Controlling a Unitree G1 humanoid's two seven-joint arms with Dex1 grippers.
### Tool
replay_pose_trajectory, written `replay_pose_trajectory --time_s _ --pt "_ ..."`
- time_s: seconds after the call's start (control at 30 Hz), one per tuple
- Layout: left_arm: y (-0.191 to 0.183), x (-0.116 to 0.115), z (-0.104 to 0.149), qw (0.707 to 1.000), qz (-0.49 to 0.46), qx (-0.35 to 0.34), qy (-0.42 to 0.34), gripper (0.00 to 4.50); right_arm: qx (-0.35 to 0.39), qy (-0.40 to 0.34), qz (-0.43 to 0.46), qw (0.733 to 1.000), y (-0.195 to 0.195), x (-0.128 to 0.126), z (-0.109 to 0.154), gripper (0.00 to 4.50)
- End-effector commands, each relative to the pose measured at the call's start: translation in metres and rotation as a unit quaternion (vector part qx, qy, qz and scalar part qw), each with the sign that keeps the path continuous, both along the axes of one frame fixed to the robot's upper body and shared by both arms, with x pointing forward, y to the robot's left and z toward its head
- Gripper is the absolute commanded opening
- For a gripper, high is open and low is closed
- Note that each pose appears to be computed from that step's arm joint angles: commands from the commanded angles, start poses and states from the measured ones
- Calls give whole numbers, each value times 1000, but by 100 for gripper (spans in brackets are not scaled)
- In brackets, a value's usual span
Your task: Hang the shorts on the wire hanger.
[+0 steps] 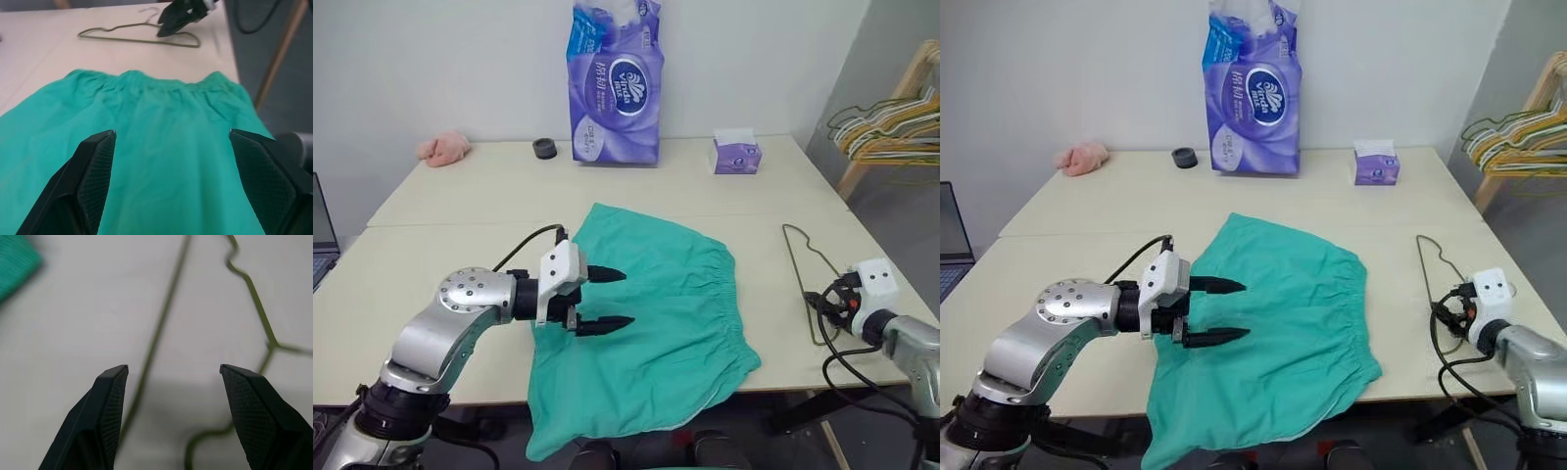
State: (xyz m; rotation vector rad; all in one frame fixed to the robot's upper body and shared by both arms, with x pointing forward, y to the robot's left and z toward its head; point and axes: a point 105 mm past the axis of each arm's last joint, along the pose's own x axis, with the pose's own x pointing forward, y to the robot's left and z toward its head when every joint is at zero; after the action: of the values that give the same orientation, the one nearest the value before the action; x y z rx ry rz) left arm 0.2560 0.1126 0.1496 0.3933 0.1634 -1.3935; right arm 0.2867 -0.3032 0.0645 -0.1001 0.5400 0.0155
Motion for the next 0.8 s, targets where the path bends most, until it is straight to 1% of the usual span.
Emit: replay_pose_trajectory --time_s 0.03,0.17,0.3,0.4,0.47,0.53,0.63,0.67,0.8 --pt "2 6 5 999 -24 15 -23 389 -27 -20 -39 999 -14 8 17 319" --pt "-1 12 6 999 -37 16 -32 389 -15 -1 -48 999 -17 16 12 319" --pt "-4 14 7 998 -46 13 -35 389 8 41 -52 998 -20 20 -1 319" --pt "-5 15 7 998 -48 13 -36 393 29 81 -53 995 -22 18 -12 258" --pt "-5 14 7 998 -48 13 -37 393 54 117 -62 990 -24 14 -26 193" --pt "-4 14 7 998 -46 13 -39 393 49 151 -66 985 -27 9 -40 125" --pt "-3 15 7 998 -43 13 -41 393 33 153 -73 985 -28 12 -45 23" --pt "-3 16 7 998 -40 13 -42 393 27 147 -82 985 -29 15 -45 5" --pt "-3 18 7 998 -29 11 -45 393 12 120 -101 988 -31 26 -41 5"
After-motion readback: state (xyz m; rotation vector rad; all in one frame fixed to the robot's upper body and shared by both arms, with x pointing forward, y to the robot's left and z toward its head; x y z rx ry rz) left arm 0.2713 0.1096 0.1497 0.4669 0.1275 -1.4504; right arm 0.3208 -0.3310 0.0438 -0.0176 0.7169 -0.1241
